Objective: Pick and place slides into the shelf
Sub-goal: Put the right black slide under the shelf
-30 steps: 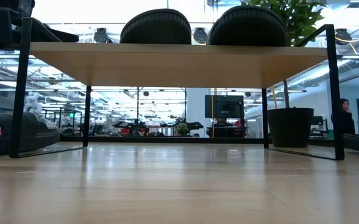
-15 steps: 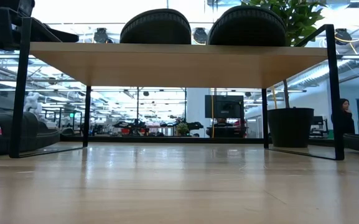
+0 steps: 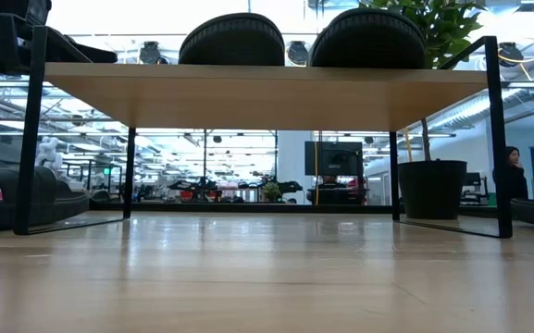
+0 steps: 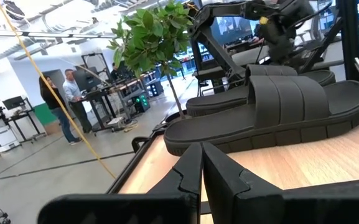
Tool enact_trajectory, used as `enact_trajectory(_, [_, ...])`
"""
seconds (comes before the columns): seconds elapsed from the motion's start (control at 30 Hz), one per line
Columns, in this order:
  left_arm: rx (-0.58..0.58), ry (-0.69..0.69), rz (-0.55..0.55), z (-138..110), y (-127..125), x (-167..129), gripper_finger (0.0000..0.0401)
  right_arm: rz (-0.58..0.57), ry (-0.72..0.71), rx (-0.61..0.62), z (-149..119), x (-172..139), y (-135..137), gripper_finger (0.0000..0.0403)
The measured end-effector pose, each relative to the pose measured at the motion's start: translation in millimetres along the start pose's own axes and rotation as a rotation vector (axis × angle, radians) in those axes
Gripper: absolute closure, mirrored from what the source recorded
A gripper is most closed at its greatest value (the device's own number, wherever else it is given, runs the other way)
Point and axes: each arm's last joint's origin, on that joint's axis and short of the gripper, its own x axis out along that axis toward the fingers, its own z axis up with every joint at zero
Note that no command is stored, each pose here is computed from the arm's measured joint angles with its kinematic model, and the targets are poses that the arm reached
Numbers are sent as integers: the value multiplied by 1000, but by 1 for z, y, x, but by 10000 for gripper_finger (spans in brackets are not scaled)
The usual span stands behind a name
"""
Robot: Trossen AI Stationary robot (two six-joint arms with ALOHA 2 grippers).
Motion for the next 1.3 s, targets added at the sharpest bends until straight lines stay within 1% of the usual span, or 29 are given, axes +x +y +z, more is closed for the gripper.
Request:
enact_trajectory(0.07, [3,0,0,0,0,0,380,-46,29,12,1,-3,-9,360])
enact_trajectory(0.17, [5,0,0,0,0,0,380,-43,39,3,3,-10,-17,355])
enact_trajectory(0.3, [8,2,0,0,0,0,380,-12,-32,-24,8,-18,-22,338])
enact_trajectory(0.4, [19,8,-2,-1,0,0,380,-5,-73,-67,9,-21,-24,330])
enact_trajectory(0.5, [30,13,-4,-1,0,0,380,-2,-75,-113,9,-21,-25,328])
enact_trajectory(0.73, [42,28,-10,-3,-1,0,380,-16,-70,-167,8,-17,-27,328])
enact_trajectory(0.87, [42,28,-10,-3,-1,0,380,-72,-125,-141,7,-9,-32,328])
enact_trajectory(0.93, [42,28,-9,-3,-1,0,380,-76,-147,-114,7,-4,-34,328])
enact_trajectory(1.03, [46,28,-9,-3,-1,0,380,-58,-101,-103,5,0,-31,327])
enact_trajectory(1.13, [49,27,-9,-3,-1,0,380,-106,-28,-96,3,6,-31,327])
enact_trajectory(1.23, [49,27,-9,-3,-1,0,380,-210,17,-120,1,18,-30,327])
enact_trajectory(1.3, [48,28,-9,-3,-1,0,380,-258,39,-148,1,25,-27,327])
